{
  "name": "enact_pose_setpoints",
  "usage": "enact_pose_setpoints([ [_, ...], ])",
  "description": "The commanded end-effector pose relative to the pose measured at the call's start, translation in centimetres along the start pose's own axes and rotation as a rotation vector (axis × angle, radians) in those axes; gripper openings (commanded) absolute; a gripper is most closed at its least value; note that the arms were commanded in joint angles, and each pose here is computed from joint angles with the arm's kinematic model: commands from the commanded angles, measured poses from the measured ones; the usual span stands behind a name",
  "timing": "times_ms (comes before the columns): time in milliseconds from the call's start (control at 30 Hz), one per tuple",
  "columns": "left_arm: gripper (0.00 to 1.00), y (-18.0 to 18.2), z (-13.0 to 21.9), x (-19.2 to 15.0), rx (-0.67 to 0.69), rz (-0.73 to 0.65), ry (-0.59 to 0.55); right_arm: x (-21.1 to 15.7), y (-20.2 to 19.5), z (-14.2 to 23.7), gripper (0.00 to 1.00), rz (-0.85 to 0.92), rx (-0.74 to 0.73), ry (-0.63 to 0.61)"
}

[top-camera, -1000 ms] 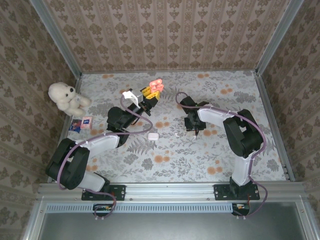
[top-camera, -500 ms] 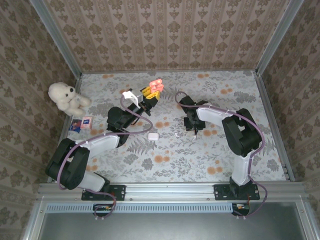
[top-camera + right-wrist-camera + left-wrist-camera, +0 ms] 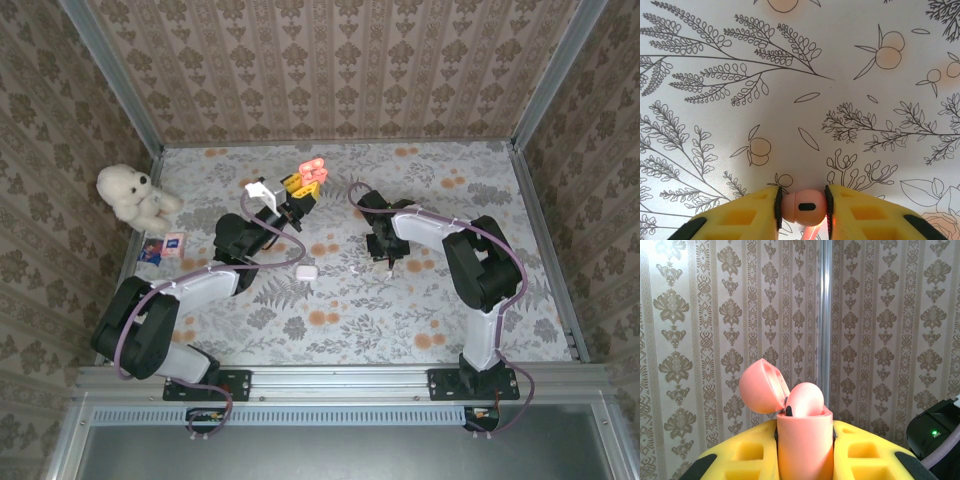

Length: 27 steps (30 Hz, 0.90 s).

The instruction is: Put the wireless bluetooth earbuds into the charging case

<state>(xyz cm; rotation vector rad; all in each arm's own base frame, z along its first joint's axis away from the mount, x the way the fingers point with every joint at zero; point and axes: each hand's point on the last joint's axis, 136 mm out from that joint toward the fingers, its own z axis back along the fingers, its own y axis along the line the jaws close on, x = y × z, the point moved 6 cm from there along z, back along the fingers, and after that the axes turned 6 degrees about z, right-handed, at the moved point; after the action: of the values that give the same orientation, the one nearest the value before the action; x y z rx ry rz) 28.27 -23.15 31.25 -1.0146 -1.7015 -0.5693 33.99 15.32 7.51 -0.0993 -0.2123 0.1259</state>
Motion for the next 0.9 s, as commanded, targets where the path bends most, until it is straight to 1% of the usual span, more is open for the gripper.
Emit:
enact_pose_setpoints([
  [0, 0.00, -0.4, -0.5, 0.9, -0.021, 0.010, -0.039, 0.0, -0.3, -0.4, 0.28, 0.019, -0.025, 0.010],
  [267, 0.00, -0.4, -0.5, 0.9, -0.022, 0.011, -0.039, 0.5, -0.4, 1.3, 0.28, -0.004, 0.005, -0.060],
  [700, 0.00, -0.4, -0.6, 0.8, -0.024, 0.013, -0.038, 1.7, -0.9, 5.1, 0.26, -0.042, 0.036, -0.189],
  [867, 0.00, -0.5, -0.6, 0.7, -0.028, 0.014, -0.035, 2.2, -1.1, 7.7, 0.26, -0.051, 0.067, -0.275],
])
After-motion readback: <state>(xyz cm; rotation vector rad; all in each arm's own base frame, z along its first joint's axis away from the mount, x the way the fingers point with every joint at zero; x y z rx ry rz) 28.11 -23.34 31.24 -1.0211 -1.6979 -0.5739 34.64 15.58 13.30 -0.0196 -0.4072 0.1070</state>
